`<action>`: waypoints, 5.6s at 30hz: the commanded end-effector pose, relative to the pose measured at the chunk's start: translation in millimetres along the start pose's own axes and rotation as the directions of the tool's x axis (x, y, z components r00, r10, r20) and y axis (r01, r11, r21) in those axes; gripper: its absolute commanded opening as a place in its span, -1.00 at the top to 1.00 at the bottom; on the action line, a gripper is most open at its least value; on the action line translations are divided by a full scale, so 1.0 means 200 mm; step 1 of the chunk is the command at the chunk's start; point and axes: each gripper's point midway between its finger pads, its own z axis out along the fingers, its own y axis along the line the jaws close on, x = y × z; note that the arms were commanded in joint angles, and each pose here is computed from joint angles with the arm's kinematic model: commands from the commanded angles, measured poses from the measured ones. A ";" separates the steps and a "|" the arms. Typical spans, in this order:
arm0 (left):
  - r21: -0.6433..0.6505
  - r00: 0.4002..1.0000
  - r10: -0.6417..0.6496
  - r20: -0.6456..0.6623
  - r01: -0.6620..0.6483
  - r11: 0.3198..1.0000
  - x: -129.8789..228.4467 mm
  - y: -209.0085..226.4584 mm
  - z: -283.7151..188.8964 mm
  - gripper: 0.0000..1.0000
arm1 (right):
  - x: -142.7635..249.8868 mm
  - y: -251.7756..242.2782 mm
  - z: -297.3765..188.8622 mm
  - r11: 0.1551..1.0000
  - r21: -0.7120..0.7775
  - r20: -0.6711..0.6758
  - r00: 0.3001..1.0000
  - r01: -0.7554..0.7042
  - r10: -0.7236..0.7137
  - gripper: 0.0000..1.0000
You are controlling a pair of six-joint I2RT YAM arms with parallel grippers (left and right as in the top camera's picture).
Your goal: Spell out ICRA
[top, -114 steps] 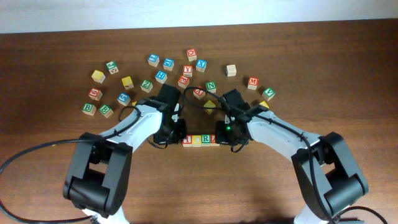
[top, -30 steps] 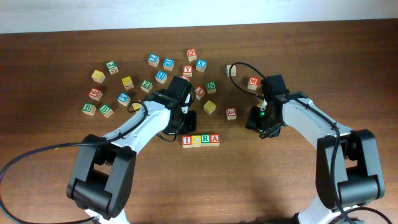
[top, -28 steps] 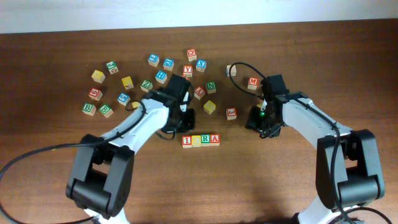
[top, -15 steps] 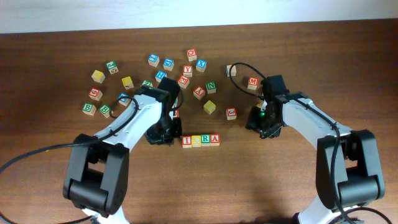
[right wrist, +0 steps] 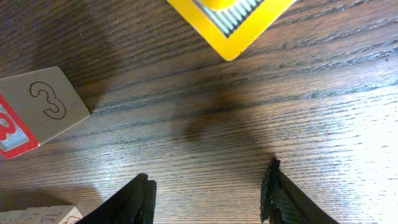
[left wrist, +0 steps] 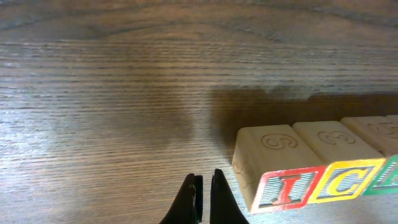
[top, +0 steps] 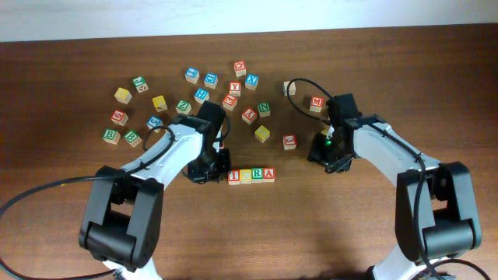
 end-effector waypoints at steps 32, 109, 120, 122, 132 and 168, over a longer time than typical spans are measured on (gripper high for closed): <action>0.057 1.000 -0.001 0.030 -0.001 0.998 -0.04 -0.06 0.01 1.00 | 0.09 0.02 0.07 0.999 0.009 -0.050 0.998 0.035 -0.035 0.03; -0.003 0.925 -0.369 0.090 0.371 0.929 -0.20 0.47 -0.07 0.85 | 0.37 0.80 0.12 0.927 -0.095 0.029 0.932 0.363 -0.362 0.91; -0.004 0.944 -0.319 0.086 0.320 0.947 -0.20 0.46 -0.07 0.87 | -0.03 0.63 -0.21 0.977 -0.076 0.031 0.980 0.198 -0.197 0.92; -0.004 0.952 -0.297 0.079 0.298 0.955 -0.19 0.42 -0.06 0.87 | -0.02 0.39 -0.25 0.988 0.011 -0.076 0.986 0.152 -0.150 0.92; 0.027 0.999 -0.048 -0.021 0.049 0.998 -0.01 0.08 0.00 0.89 | 0.31 0.15 0.00 0.987 0.070 -0.275 0.954 0.146 -0.121 0.91; 0.071 1.000 -0.006 0.011 0.006 0.997 -0.02 -0.06 0.02 0.94 | 0.39 0.42 0.11 0.961 -0.126 -0.225 0.937 0.245 -0.268 0.91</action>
